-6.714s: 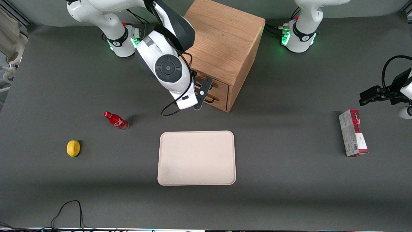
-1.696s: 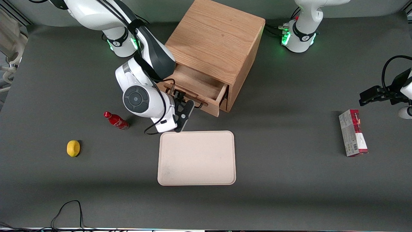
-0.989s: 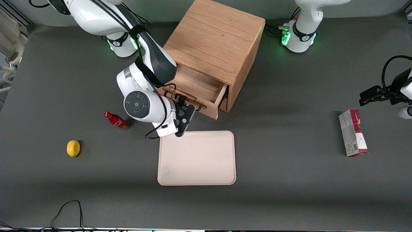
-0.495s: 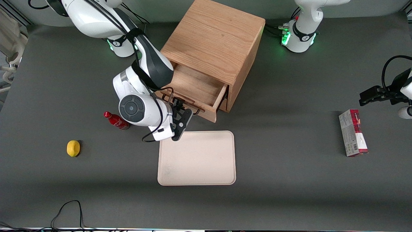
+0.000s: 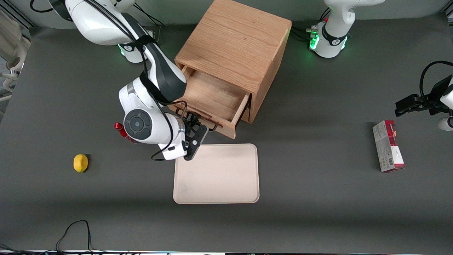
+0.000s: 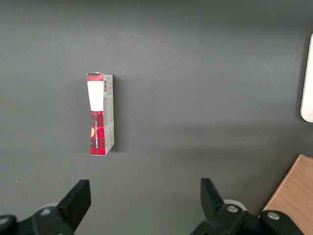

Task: Open upper drawer
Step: 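Pull the upper drawer outward from the cabinet with the right gripper, then keep pulling the upper drawer further open with the right gripper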

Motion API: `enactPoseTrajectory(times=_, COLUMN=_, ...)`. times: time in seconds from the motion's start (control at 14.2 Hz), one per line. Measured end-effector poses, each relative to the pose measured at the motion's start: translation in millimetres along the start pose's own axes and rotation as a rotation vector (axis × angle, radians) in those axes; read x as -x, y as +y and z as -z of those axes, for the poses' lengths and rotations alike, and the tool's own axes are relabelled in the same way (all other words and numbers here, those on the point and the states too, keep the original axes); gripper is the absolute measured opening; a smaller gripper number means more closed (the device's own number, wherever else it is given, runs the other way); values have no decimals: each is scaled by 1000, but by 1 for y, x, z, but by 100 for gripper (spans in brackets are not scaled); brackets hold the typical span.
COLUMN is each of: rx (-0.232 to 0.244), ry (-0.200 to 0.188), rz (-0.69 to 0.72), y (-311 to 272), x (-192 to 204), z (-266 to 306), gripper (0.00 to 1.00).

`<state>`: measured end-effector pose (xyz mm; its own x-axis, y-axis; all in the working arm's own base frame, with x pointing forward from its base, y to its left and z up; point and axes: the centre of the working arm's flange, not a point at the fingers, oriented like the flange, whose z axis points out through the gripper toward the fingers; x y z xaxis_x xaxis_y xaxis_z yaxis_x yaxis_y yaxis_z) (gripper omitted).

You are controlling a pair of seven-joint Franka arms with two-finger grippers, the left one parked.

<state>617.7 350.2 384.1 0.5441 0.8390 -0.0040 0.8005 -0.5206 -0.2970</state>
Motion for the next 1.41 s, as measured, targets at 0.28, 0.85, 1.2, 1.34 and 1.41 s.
enactPoseTrajectory(times=0.28, rx=0, ry=4, rz=-9, y=8, x=1, z=2, gripper=100)
enactPoseTrajectory(times=0.85, rx=4, ry=19, rz=-27, y=24, x=3, z=6, gripper=100)
enactPoseTrajectory(times=1.2, rx=7, ry=30, rz=-34, y=32, x=4, z=9, gripper=100)
enactPoseTrajectory(times=1.34, rx=8, ry=32, rz=-36, y=35, x=4, z=10, gripper=100)
enactPoseTrajectory(times=1.41, rx=8, ry=34, rz=-36, y=36, x=4, z=10, gripper=100)
